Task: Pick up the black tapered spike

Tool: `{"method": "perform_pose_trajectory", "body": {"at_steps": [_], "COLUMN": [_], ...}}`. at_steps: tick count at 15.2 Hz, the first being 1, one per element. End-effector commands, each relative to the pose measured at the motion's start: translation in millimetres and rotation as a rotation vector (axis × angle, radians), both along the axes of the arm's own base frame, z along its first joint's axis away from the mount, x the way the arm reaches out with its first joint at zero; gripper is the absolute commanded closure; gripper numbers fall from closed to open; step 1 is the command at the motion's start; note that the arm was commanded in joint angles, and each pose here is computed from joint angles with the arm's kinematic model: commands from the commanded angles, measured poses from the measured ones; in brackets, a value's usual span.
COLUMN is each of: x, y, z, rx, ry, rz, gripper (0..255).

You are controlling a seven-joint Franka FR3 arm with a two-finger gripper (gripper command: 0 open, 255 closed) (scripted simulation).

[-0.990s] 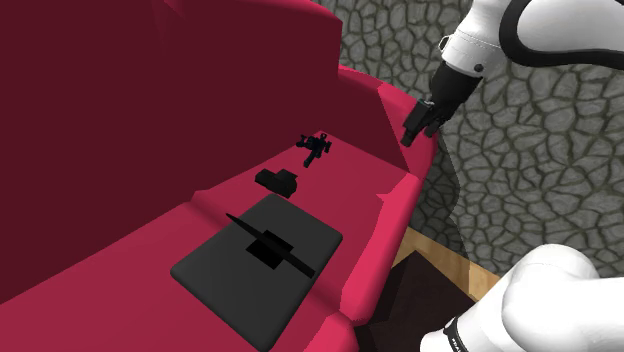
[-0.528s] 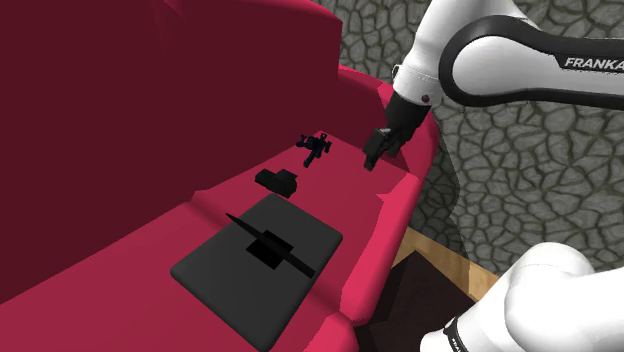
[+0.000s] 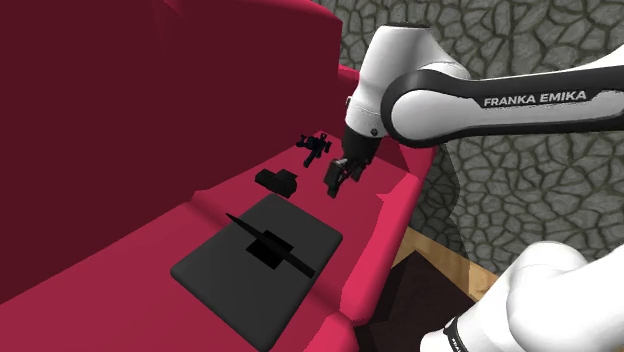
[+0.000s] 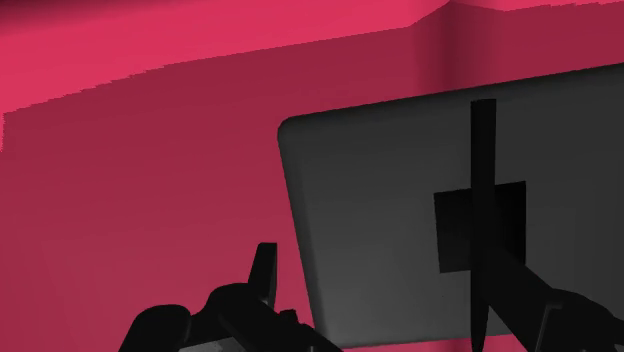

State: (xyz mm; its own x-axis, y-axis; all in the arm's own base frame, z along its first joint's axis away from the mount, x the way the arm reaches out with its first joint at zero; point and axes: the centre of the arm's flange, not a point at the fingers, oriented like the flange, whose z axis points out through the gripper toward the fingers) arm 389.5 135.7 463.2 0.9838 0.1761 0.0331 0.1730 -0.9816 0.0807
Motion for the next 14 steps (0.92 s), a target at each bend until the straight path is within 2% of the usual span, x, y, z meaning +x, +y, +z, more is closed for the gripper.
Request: {"method": "perform_pose_trajectory", "body": {"at_steps": [1,14], "x": [10,40], "y": [17,131], "z": [-21,-146], "rx": [0.002,0.008], "ry": [0.012,0.092], "rz": [0.021,0.159], "gripper": [0,0]}}
